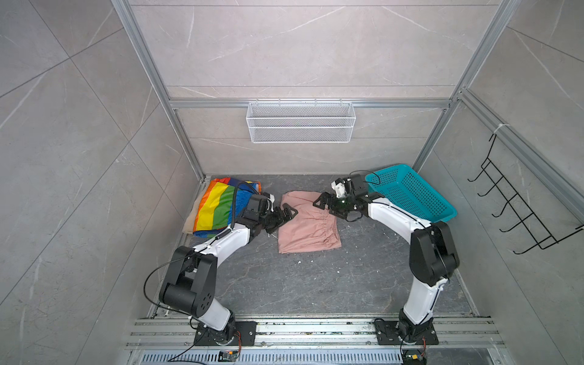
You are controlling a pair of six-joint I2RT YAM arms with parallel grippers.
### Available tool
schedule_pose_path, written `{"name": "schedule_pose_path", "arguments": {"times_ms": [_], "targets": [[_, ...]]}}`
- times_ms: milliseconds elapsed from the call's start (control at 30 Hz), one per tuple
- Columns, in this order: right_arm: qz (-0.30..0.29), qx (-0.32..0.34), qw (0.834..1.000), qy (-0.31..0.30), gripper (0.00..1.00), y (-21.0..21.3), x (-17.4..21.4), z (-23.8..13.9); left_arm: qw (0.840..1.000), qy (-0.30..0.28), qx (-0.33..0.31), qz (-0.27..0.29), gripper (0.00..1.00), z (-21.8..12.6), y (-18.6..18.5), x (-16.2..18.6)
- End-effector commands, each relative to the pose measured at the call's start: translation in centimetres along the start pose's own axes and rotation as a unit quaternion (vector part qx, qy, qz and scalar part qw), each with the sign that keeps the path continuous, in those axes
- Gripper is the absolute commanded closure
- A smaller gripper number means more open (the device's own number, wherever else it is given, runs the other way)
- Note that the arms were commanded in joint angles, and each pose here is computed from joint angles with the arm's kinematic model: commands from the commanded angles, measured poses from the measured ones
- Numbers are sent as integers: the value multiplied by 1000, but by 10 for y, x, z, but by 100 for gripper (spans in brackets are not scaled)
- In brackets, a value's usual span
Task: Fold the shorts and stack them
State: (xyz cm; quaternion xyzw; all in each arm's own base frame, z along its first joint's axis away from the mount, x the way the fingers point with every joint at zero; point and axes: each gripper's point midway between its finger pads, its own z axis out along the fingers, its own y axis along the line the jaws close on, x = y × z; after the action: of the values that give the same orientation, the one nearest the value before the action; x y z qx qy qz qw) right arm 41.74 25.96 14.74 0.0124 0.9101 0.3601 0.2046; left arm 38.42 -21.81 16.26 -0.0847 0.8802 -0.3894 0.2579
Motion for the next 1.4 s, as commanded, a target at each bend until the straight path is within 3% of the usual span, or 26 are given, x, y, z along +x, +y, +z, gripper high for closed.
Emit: {"name": "schedule_pose_path", "arguments": {"times_ms": [0, 167, 367, 633, 833, 967, 1033, 1233, 1367], "targets": [[17, 0, 999, 33, 1, -16, 42, 18, 996, 34, -78, 15, 1, -8, 42, -4], [40, 17, 997, 64, 1, -50, 84, 35, 995, 70, -67, 0, 1, 6, 50, 2], [35, 48, 994, 93, 1, -73, 104, 40, 989, 127, -72, -25, 7, 28, 71, 22], [-20, 24, 999, 27, 1, -19, 67, -22, 979, 160, -121, -28, 10, 46, 100, 24], [-33, 41, 999, 6, 1, -16, 65, -53, 979, 160, -121, -36, 16, 62, 105, 17], [-39, 69, 997, -7, 1, -26, 69, -66, 977, 164, -131, -42, 26, 72, 114, 16], [-40, 79, 996, -18, 1, -29, 69, -71, 974, 163, -153, -36, 37, 75, 125, 16], [-29, 70, 997, -28, 1, -28, 68, -73, 971, 163, -171, -21, 85, 79, 130, 8], [-27, 69, 997, -24, 1, -31, 72, -72, 970, 153, -189, 22, 95, 59, 110, -17]]}}
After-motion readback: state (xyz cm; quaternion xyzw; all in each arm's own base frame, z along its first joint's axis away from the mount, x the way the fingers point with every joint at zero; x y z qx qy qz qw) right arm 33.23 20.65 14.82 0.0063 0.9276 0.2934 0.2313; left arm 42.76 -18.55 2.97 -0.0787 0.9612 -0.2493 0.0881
